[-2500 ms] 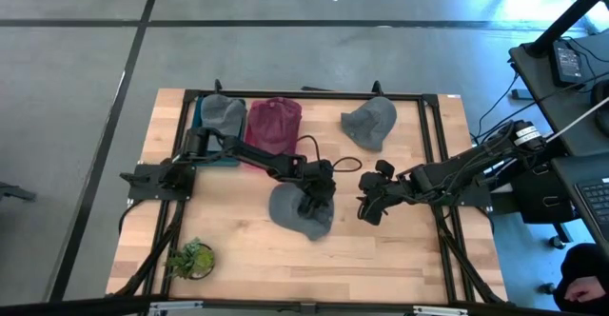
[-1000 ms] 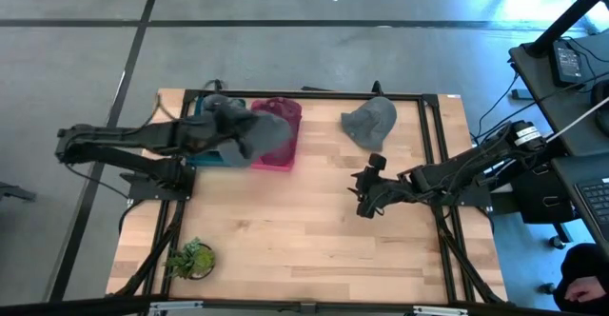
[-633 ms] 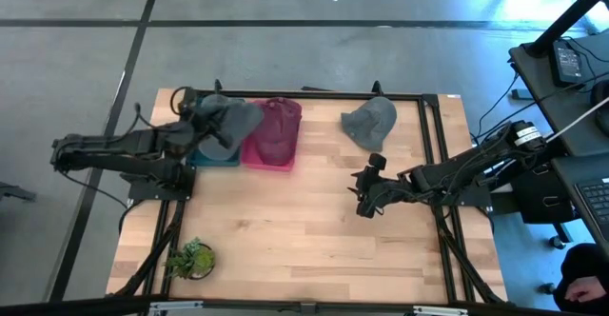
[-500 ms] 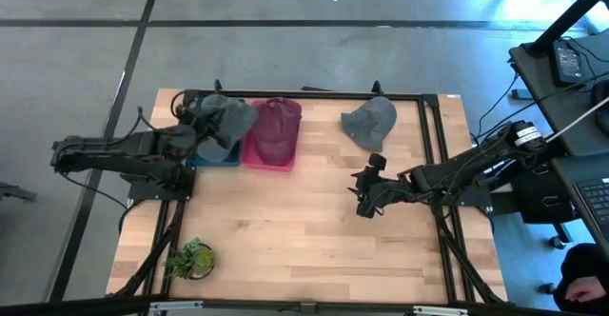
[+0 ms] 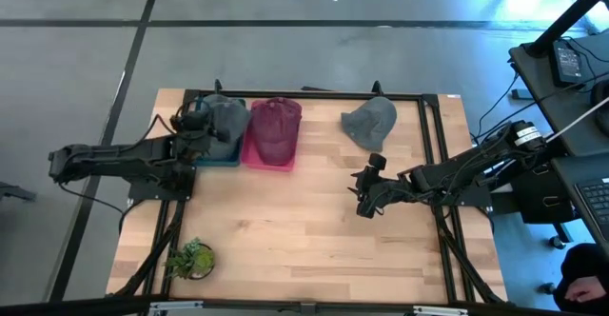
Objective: Pick & Place hat
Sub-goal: Put the bottom blue cap into the blue bin
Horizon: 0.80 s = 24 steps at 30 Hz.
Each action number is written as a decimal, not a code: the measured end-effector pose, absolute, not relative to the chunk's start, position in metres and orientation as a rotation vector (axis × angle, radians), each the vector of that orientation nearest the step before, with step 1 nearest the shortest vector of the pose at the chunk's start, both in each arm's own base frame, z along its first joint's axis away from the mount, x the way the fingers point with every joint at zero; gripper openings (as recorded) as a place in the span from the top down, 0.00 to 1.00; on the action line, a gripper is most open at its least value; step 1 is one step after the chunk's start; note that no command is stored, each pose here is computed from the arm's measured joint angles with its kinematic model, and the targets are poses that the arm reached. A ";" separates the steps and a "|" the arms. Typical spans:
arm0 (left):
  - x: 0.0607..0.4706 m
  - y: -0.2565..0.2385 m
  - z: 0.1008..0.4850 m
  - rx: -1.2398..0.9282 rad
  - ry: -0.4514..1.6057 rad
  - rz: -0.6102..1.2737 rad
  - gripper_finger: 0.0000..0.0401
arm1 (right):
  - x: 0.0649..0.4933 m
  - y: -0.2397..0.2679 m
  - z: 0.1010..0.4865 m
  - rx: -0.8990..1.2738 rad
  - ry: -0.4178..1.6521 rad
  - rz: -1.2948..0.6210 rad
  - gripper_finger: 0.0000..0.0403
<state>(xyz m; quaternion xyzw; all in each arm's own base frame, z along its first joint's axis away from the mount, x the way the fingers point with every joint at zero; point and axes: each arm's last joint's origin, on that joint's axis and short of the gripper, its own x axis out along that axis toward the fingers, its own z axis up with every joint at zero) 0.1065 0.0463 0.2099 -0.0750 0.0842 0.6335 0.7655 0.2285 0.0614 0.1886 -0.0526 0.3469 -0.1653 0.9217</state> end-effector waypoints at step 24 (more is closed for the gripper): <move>0.102 0.070 0.199 -0.170 0.350 1.459 0.60 | 0.229 0.058 0.189 -0.099 0.690 -0.402 0.52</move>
